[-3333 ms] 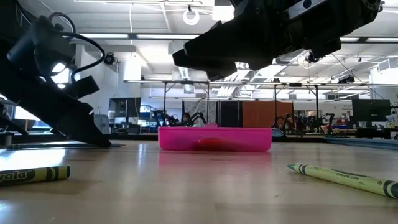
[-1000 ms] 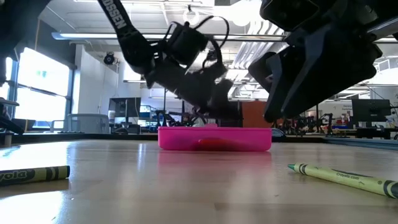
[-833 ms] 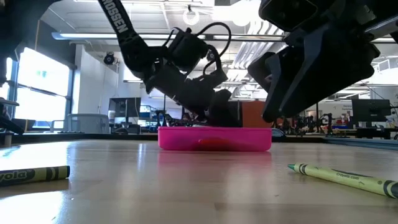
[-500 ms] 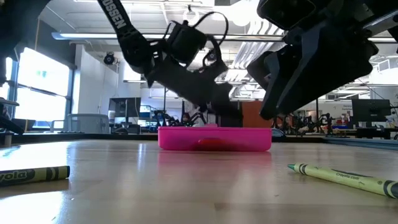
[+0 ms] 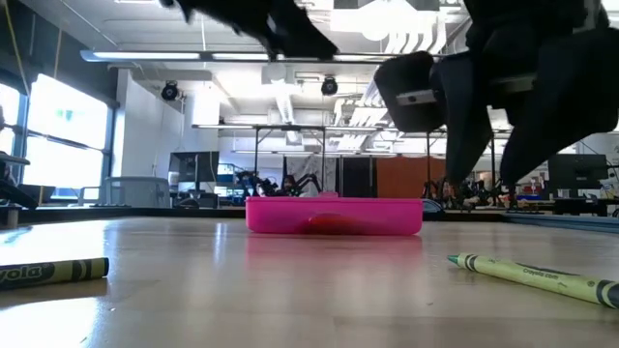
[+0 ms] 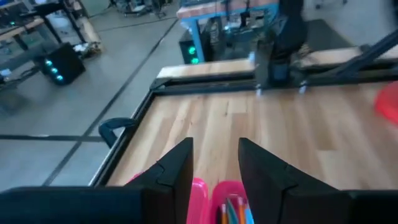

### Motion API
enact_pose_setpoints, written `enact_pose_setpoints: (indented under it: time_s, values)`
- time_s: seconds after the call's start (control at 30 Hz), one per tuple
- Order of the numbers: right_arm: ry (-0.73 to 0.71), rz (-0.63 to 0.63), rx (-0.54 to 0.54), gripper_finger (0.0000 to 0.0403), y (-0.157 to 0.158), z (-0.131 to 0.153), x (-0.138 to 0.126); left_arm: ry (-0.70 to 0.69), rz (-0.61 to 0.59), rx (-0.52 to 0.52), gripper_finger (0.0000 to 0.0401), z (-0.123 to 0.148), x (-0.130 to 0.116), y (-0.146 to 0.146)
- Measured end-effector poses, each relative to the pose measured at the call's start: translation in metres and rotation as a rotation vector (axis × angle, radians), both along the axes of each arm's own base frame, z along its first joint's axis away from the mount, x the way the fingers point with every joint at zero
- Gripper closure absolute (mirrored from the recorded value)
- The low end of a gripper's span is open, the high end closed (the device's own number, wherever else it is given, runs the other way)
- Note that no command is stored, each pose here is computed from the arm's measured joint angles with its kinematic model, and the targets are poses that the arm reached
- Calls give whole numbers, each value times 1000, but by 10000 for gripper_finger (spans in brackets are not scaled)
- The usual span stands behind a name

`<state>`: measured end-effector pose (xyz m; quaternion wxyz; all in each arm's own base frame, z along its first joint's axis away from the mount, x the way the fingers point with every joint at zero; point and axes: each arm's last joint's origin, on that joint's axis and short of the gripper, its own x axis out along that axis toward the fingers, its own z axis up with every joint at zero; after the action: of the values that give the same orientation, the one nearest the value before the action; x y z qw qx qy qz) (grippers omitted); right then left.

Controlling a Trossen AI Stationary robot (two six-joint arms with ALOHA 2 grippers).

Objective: Pick & place school supplies into a supply box
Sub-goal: Put the right green crayon into the pink supply box

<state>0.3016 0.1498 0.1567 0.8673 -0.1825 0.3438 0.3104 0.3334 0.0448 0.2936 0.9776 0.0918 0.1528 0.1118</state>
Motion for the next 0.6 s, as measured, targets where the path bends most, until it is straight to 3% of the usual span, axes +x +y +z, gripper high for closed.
enact_pose_setpoints:
  time_s: [0.17,0.3,0.43,0.6]
  values:
    - [-111,236,-41,316,5,-4,4,7,-58,-81,245,34,-41,-15]
    - [-190,425,4,316,10,-15,10,45,-77,-138,245,44,-64,-27]
    - [-178,477,48,316,7,-29,16,79,-96,-186,245,45,-73,-38]
    - [-199,524,8,316,4,-36,17,91,-135,-187,245,44,-73,-48]
